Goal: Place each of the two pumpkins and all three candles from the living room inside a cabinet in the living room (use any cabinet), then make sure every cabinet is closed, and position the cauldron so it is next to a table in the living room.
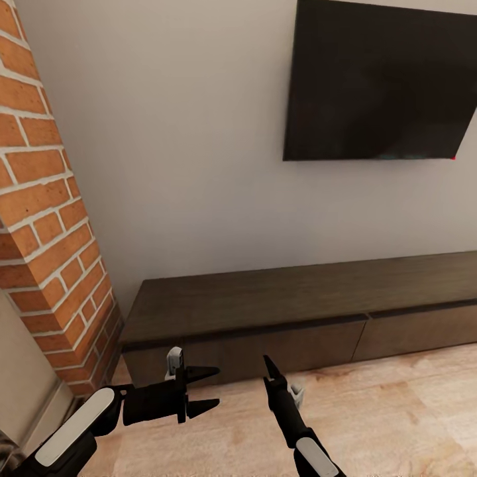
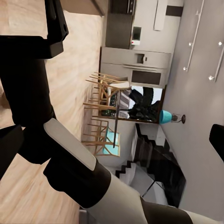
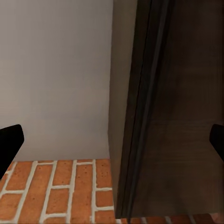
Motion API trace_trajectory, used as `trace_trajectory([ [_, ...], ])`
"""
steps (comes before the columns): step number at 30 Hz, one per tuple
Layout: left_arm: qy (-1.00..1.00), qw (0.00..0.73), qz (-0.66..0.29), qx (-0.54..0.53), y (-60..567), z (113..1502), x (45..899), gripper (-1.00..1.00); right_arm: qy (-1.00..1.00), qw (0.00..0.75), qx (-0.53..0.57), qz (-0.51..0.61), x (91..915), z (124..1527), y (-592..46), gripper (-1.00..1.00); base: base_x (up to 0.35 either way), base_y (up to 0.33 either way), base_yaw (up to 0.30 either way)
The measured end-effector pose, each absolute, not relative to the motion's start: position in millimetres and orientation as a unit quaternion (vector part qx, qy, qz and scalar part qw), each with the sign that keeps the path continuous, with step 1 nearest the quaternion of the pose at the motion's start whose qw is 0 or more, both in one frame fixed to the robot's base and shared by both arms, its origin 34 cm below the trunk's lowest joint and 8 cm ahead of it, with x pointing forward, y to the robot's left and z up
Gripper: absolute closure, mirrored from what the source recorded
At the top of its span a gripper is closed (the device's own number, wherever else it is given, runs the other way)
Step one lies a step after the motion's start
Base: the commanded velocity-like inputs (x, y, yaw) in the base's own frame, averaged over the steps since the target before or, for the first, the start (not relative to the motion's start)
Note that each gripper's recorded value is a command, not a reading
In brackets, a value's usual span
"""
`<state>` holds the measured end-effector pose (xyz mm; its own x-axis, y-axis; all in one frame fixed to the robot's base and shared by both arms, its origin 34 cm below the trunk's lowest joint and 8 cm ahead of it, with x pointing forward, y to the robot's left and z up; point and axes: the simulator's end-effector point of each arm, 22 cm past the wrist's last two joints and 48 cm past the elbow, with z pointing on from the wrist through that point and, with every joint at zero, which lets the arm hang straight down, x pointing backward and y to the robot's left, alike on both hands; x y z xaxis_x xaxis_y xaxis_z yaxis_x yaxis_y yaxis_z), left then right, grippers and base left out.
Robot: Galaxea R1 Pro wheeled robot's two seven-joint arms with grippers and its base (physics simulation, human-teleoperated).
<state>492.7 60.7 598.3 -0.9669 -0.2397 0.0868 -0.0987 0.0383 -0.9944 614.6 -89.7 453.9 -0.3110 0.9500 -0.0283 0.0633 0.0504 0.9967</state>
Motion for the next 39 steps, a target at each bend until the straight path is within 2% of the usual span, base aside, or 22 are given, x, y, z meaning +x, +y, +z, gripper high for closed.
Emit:
trace_trajectory([
  [29,0.719,0.039,-0.682,-0.129,61,557,487,-1.00,0.607,0.398,0.432,0.536,604,407,-92,-1.00,0.000,0.000,0.000],
  [39,0.719,0.040,-0.682,-0.128,60,558,487,-1.00,0.607,0.398,0.432,0.536,604,407,-92,-1.00,0.120,0.000,0.000],
])
